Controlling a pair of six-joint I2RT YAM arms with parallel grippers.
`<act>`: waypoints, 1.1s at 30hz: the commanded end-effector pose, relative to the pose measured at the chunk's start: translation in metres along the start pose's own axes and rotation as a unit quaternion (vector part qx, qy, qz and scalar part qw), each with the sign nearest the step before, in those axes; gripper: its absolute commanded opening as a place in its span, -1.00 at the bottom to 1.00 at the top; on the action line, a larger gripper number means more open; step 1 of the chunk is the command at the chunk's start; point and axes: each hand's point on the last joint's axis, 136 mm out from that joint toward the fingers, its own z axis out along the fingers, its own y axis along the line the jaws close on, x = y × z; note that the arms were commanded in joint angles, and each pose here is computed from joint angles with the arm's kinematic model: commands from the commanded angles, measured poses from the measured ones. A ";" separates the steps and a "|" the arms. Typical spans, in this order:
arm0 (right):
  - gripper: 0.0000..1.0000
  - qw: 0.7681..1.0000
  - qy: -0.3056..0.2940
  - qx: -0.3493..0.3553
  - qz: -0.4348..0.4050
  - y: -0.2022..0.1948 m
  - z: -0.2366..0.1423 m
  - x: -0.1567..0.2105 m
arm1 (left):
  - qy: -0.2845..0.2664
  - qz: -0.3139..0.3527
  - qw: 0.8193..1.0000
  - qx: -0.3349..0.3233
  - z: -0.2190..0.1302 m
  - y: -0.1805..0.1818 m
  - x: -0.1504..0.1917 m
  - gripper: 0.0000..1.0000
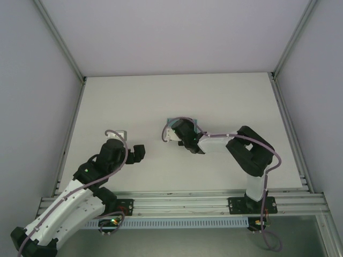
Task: Assemble paper box
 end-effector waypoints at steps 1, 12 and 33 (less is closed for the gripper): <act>0.95 0.997 -0.008 -0.082 -0.007 0.023 -0.019 0.005 | -0.013 -0.004 1.000 0.002 -0.002 0.000 -0.006 1.00; 0.99 0.981 -0.065 -0.165 0.075 0.016 -0.083 -0.005 | -0.040 0.008 0.999 -0.035 0.004 0.006 -0.025 1.00; 0.99 0.727 -0.101 0.150 0.663 -0.085 -0.073 0.233 | -0.201 0.035 0.944 -0.260 0.087 0.186 -0.097 1.00</act>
